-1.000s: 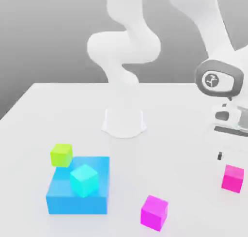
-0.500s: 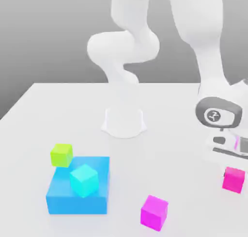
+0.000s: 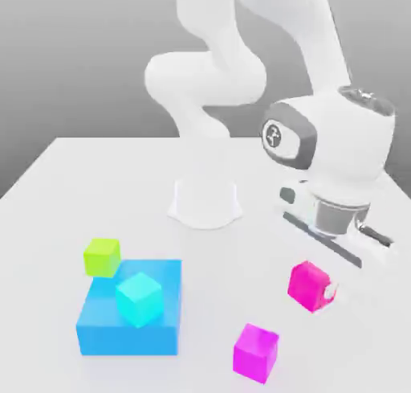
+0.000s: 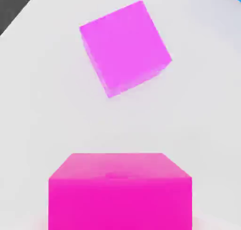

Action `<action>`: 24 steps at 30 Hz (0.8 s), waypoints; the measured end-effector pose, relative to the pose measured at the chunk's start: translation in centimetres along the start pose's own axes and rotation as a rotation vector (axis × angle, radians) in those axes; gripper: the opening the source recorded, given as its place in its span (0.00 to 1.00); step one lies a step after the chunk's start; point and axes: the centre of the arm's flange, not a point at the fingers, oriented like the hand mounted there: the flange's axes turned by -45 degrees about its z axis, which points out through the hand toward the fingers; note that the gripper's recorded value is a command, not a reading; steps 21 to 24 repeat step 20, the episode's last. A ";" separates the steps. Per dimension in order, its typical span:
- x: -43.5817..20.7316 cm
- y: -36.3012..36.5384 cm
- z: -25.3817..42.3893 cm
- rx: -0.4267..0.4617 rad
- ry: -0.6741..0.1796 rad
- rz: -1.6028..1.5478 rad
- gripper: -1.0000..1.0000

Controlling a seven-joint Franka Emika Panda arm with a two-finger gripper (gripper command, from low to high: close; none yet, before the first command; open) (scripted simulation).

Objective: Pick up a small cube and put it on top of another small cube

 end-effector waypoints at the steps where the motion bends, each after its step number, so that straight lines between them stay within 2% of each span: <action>1: 3.2 1.1 -0.4 -0.010 0.000 0.111 0.00; 5: 11.3 6.2 -1.9 -0.026 -0.022 0.457 0.00; 10: 19.1 14.8 -3.5 -0.012 -0.093 0.896 0.00; 12: 20.9 17.5 -3.0 0.000 -0.124 1.028 0.00; 16: 21.0 18.1 0.9 0.003 -0.134 1.071 0.00; 17: 20.8 18.1 1.9 0.004 -0.135 1.072 1.00; 24: 20.8 18.1 1.9 0.004 -0.135 1.072 1.00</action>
